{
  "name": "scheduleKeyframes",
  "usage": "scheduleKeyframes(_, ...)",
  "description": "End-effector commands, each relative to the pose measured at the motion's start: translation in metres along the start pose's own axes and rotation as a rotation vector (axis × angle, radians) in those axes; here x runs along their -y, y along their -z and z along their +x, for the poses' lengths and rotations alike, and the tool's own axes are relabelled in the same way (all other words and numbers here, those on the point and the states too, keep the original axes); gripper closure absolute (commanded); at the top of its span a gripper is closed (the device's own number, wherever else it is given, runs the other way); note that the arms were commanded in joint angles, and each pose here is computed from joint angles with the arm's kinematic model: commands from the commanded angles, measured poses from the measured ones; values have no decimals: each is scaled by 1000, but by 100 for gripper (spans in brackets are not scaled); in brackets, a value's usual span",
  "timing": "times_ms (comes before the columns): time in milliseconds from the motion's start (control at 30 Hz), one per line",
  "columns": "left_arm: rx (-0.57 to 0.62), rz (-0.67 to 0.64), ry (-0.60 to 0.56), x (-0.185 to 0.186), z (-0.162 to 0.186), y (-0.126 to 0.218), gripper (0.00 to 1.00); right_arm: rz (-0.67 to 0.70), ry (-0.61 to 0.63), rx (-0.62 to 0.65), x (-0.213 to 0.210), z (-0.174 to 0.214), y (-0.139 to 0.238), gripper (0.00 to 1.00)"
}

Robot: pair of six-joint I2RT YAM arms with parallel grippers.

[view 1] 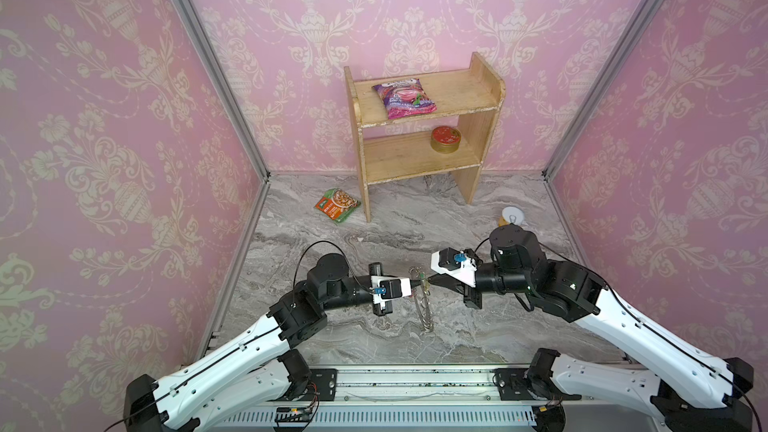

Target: Put the keys on the keyring

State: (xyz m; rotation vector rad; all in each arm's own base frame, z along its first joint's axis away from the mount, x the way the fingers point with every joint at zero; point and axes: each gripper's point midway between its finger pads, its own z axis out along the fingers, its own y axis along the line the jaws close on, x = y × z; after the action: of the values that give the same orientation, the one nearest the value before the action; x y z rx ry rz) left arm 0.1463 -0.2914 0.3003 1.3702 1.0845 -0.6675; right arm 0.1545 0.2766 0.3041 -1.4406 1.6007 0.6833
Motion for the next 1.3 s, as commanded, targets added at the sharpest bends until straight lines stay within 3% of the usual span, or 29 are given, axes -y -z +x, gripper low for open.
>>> scheduleKeyframes(0,81,-25,-17,-7,-20,5,100,-50,18,57,-12,-18,7,90)
scheduleKeyframes(467,86,-28,-18,-9,-22,6,100,-22,19,34,-9,-13,10,69)
scheduleKeyframes(500,89,-28,-17,-8,-23,6,100,-16,19,36,-8,-14,10,69)
scheduleKeyframes(600,92,-24,-15,-8,-23,6,100,-9,7,44,-5,-16,8,86)
scheduleKeyframes(667,89,-26,-16,-8,-23,6,100,2,4,20,-2,-12,8,86)
scheduleKeyframes(733,79,-33,-15,-9,-20,7,100,35,-12,-8,2,-4,10,80)
scheduleKeyframes(900,3,-57,20,-9,-5,10,100,155,-210,-62,21,32,13,62)
scheduleKeyframes(1100,-113,-128,114,-11,19,23,100,182,-502,-19,25,64,8,45)
scheduleKeyframes(1167,-138,-166,147,-12,26,29,100,181,-592,-41,23,81,-2,42)
scheduleKeyframes(1267,-152,-211,192,-12,34,38,100,170,-735,-134,17,118,-23,46)
